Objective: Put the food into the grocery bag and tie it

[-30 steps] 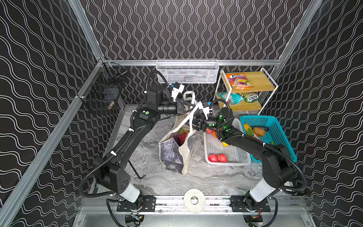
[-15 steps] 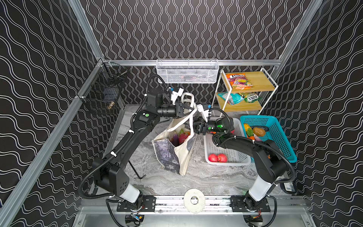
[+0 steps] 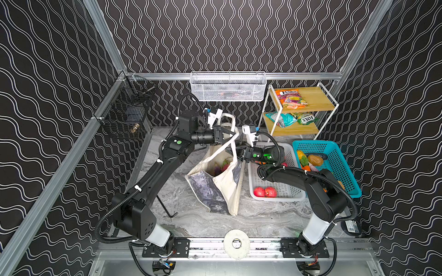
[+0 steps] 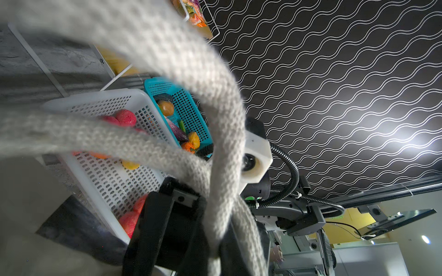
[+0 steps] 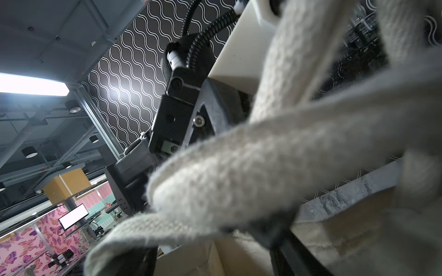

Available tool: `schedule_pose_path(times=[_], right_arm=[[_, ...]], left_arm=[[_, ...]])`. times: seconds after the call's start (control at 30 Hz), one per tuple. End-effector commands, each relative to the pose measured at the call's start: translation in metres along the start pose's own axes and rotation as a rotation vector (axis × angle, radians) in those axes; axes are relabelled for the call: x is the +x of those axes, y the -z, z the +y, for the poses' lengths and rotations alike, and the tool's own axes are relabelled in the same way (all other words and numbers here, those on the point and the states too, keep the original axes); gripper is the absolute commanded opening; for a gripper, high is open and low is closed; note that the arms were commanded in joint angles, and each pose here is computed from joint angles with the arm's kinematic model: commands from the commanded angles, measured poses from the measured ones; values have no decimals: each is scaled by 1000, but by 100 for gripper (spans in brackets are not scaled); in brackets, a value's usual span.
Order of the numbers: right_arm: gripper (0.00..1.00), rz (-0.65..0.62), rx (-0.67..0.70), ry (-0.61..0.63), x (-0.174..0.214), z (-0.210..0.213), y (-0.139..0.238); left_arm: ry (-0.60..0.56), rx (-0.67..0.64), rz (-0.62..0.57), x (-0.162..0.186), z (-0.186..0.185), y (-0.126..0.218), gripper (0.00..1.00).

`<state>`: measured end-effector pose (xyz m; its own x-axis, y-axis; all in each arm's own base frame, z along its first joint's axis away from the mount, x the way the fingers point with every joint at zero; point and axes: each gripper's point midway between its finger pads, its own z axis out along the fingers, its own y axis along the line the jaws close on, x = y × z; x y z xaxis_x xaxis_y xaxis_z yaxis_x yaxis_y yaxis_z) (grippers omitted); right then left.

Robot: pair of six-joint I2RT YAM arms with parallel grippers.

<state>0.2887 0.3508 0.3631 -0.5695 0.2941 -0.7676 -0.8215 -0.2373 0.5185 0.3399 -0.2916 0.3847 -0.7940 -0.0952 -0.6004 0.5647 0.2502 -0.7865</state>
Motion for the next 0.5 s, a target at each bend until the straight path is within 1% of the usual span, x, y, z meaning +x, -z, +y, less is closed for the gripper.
schedule_pose_path(times=[0.0,0.2,0.47], right_arm=[[74,-136,-90,161,-31,40,0],[82,-159,-66,168,-33,40,-4],[86,-184,-94,176,-32,45,-1]], left_arm=[[-15,-67,-35,-5,15,1,0],[-11,-79,-37,-3,20,1,0],[0,-93,-43,-2,27,4,0]])
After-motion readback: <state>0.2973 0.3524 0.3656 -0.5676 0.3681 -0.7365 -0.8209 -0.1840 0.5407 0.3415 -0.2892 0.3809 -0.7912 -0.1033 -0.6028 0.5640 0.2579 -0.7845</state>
